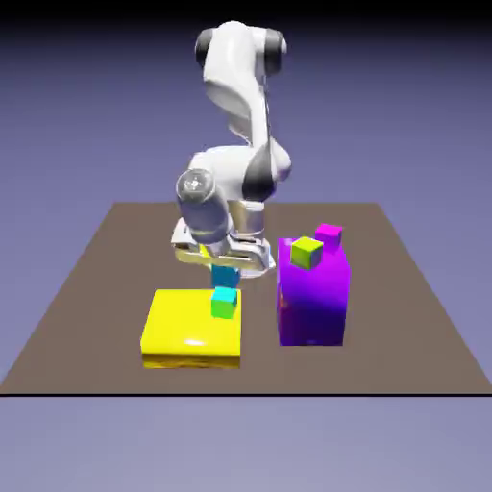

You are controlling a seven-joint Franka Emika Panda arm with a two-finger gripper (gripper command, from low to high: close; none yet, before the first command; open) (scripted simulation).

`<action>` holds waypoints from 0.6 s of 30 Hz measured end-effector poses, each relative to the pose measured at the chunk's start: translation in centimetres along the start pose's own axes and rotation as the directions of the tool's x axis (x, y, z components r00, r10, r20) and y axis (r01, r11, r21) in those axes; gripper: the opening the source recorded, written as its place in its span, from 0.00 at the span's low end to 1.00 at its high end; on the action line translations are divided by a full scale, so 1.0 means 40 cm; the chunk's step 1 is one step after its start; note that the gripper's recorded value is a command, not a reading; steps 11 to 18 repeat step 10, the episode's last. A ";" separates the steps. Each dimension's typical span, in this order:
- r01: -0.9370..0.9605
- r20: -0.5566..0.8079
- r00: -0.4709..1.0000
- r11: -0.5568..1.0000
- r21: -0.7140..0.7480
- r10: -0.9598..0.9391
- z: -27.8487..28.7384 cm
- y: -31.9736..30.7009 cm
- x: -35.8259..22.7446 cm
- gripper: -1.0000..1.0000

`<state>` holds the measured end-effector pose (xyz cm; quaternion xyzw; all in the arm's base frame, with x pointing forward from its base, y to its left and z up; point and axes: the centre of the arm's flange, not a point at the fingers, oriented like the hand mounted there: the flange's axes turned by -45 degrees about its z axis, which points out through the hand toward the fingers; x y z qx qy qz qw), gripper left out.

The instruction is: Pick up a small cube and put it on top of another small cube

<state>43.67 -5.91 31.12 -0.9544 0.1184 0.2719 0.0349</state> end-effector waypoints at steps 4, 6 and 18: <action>-0.016 0.000 1.000 1.000 0.011 0.016 0.039 0.021 0.011 0.00; -0.037 0.000 0.999 0.999 0.024 0.037 0.118 0.046 0.026 0.00; -0.029 0.000 1.000 0.999 0.015 0.029 0.166 0.036 0.029 1.00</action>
